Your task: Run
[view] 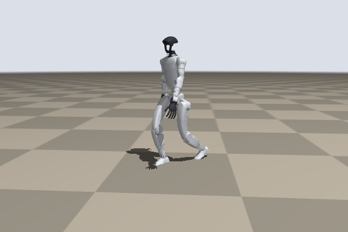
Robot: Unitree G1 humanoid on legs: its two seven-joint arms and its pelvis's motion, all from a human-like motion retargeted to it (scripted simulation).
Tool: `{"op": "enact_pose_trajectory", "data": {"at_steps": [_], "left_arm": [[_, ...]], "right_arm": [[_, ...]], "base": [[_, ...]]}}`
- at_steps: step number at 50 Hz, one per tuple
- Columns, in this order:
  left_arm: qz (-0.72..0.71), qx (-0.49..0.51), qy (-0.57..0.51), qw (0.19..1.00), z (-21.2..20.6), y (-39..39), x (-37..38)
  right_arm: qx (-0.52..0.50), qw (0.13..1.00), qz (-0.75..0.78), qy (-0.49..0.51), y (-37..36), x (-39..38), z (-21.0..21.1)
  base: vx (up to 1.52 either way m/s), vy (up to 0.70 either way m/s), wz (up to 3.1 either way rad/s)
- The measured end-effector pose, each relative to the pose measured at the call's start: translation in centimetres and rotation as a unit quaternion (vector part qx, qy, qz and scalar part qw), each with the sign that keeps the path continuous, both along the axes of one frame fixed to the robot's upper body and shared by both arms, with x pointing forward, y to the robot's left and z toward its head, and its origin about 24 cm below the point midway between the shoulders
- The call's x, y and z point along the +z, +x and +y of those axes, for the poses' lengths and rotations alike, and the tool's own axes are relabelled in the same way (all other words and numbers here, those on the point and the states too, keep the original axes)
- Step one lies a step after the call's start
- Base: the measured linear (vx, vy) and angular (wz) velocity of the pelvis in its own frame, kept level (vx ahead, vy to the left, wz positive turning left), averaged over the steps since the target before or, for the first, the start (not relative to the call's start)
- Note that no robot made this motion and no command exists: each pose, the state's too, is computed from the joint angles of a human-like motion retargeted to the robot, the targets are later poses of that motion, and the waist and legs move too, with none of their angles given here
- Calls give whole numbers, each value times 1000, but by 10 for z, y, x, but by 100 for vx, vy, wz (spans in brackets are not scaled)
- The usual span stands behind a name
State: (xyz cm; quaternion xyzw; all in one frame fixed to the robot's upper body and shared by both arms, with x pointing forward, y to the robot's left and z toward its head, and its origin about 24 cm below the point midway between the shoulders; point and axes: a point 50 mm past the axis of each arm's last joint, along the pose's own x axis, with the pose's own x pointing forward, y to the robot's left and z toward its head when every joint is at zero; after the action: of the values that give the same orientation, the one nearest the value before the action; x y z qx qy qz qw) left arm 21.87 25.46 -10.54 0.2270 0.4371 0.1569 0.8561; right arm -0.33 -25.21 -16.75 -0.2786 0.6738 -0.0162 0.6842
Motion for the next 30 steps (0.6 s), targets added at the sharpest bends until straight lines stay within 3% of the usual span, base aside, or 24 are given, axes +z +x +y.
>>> {"op": "enact_pose_trajectory", "data": {"at_steps": [5, 10, 22, 30], "left_arm": [[-106, -6, -18, 994, -13, 54, 37], [-136, 12, -27, 990, -23, 60, 41], [144, 103, -62, 982, -38, -94, -51], [193, 117, -69, 972, -42, -135, -62]], "right_arm": [[-51, 996, 36, 63, -20, -7, 32], [-41, 995, -4, 91, 7, -11, 48], [2, 963, -268, 28, 148, 25, 23], [12, 946, -325, 0, 174, 42, 14]], "base": [[-58, 12, 33], [-55, 6, 0], [-27, -1, 11], [-8, -2, -3]]}}
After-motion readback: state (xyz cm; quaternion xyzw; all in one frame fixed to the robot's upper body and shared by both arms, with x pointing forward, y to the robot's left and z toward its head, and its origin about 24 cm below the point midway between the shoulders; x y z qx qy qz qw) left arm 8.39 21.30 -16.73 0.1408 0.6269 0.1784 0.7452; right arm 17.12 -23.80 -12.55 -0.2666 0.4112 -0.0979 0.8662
